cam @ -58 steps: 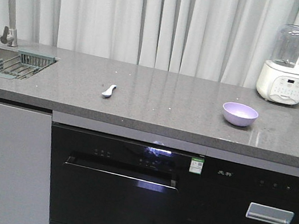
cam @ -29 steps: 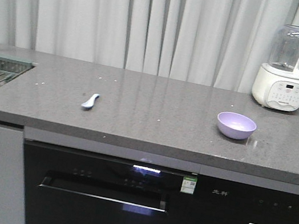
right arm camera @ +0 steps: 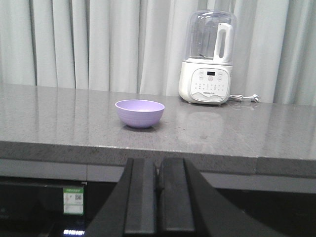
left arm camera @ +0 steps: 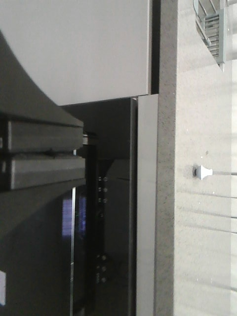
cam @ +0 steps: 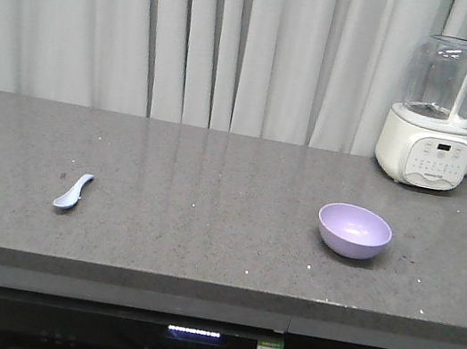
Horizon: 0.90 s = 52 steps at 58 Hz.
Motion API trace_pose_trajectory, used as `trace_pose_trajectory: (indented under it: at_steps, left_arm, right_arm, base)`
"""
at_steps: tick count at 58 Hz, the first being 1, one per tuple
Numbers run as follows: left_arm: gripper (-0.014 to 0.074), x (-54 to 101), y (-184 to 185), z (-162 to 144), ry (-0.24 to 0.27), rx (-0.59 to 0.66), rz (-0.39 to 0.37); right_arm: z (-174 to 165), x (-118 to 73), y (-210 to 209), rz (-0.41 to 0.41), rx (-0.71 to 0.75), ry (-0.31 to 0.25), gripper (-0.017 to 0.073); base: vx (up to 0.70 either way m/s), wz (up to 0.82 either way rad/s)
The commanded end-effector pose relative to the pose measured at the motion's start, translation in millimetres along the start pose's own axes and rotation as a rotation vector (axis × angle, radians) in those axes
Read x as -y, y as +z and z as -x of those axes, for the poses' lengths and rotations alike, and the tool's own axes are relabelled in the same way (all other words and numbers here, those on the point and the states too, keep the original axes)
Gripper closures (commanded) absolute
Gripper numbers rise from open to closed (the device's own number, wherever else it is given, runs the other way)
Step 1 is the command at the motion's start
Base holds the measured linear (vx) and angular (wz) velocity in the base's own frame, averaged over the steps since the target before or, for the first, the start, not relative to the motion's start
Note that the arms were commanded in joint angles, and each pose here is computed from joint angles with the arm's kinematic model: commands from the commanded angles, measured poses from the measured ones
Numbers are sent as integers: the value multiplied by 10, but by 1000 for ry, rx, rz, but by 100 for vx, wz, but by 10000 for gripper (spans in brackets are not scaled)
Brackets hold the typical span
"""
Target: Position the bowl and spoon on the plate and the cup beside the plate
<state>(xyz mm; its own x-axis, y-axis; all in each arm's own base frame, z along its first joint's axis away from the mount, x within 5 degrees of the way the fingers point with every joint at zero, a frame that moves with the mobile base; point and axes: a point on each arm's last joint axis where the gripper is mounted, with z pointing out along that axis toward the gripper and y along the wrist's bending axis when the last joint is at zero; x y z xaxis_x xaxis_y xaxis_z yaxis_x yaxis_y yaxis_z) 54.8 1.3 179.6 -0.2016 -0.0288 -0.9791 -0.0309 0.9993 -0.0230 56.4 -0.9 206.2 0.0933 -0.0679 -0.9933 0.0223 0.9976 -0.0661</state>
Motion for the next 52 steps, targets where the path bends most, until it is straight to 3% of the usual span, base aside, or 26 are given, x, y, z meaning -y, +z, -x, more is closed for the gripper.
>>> trace_pose_trajectory:
  at_steps: [1,52]
  left_arm:
    - [599,-1,5,18,-15,77,1]
    - [599,-1,5,18,-15,77,1]
  right_arm:
    - [33,-1,-15,-4,90,-10,568]
    - [33,-1,-15,-4,90,-10,568]
  base:
    - [39,0]
    - [34,0]
